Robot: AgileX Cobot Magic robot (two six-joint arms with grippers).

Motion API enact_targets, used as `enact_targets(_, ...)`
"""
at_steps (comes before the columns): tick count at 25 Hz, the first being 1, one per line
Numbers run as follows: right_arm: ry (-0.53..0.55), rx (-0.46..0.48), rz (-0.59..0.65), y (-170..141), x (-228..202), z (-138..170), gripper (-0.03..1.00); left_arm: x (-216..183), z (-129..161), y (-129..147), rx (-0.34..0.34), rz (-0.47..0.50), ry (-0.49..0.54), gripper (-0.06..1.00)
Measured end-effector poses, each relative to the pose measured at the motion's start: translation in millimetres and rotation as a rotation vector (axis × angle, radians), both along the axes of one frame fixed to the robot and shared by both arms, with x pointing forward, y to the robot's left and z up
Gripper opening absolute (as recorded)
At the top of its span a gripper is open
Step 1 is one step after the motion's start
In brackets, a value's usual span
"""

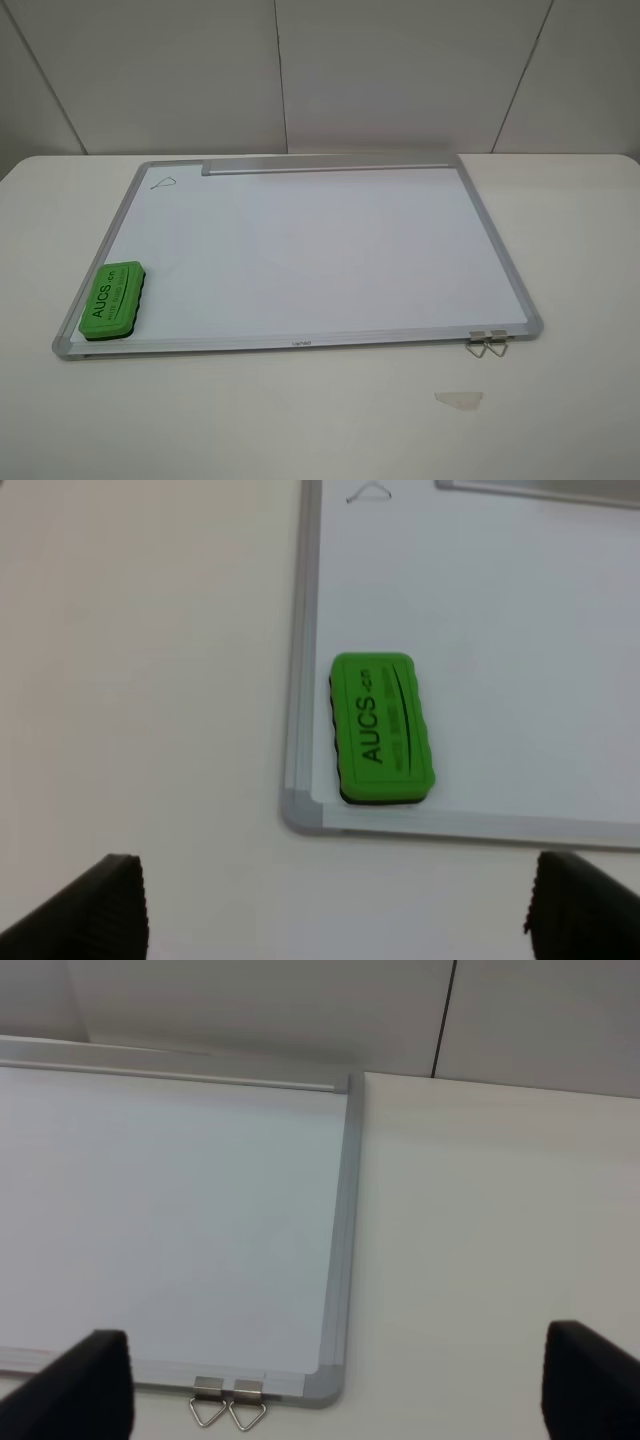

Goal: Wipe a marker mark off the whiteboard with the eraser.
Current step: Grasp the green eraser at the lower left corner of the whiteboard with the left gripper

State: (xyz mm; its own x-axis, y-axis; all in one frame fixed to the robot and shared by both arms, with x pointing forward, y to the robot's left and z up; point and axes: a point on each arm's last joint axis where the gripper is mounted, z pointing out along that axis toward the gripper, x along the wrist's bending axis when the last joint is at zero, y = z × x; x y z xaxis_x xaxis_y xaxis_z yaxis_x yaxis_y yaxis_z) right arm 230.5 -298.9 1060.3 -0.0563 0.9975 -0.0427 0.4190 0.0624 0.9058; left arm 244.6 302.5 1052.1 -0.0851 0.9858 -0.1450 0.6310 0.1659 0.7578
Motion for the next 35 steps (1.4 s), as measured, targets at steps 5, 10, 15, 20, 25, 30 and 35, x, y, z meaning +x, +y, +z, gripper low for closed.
enact_targets(5, 0.0, 0.0, 0.0, 0, 0, 0, 0.81, 42, 34, -4, -0.042, 0.028, 0.177, 0.77)
enact_targets(10, 0.0, 0.0, 0.0, 0, 0, 0, 0.81, 86, 60, -6, -0.035, 0.033, 0.289, 0.78)
enact_targets(15, 0.0, 0.0, 0.0, 0, 0, 0, 0.81, 124, 60, -8, -0.023, 0.037, 0.455, 0.78)
enact_targets(20, 0.0, 0.0, 0.0, 0, 0, 0, 0.81, 167, 37, -11, -0.02, 0.043, 0.598, 0.78)
enact_targets(25, 0.0, 0.0, 0.0, 0, 0, 0, 0.81, 201, 9, -17, -0.057, 0.045, 0.684, 0.78)
enact_targets(30, 0.0, 0.0, 0.0, 0, 0, 0, 0.81, 228, -19, -19, -0.067, 0.04, 0.744, 0.78)
enact_targets(35, 0.0, 0.0, 0.0, 0, 0, 0, 0.81, 253, -56, -22, -0.072, 0.042, 0.809, 0.78)
